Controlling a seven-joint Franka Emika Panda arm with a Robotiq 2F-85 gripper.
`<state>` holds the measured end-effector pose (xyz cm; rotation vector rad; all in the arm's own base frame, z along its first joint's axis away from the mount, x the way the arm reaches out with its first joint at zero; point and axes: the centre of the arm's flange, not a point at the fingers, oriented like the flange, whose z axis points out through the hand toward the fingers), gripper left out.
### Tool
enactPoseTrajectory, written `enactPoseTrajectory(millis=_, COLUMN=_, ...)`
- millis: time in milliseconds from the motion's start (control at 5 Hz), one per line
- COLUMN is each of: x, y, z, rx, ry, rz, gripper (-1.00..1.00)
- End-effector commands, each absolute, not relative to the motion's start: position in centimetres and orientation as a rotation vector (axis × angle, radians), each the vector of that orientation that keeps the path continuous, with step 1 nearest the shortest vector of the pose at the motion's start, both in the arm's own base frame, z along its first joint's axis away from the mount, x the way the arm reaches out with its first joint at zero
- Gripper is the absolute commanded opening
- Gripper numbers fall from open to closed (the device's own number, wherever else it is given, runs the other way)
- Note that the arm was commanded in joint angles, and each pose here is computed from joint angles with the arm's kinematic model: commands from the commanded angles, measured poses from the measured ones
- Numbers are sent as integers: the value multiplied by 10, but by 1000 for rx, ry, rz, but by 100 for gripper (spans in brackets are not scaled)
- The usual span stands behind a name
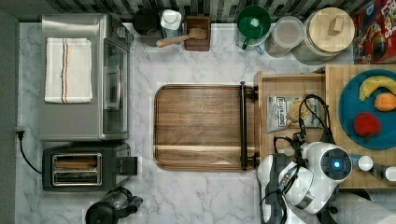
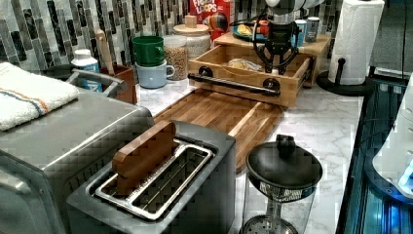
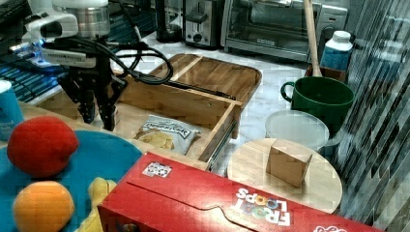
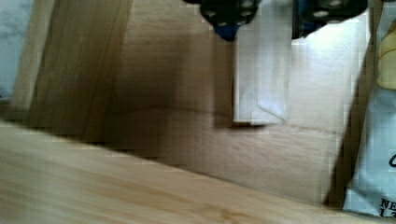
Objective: Pick up the butter.
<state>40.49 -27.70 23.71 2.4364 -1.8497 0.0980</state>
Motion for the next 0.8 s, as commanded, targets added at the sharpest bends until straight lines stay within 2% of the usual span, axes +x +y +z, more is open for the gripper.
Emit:
enactPoseTrajectory(millis=200, x=464, y=-250, z=336, rx=2449, ry=-1741, rz=323, gripper=-100)
enactPoseTrajectory(millis=400, x=486, y=-238, z=360, rx=2416, ry=-1644, rz=464, gripper=-100)
enactPoseTrajectory(millis=600, x=505, y=-226, z=400, rx=2421, ry=-1602, rz=442, gripper=-100)
enactPoseTrajectory(millis=800, x=526, y=-201, z=448, rx=2389, ry=-1612, rz=373, gripper=-100)
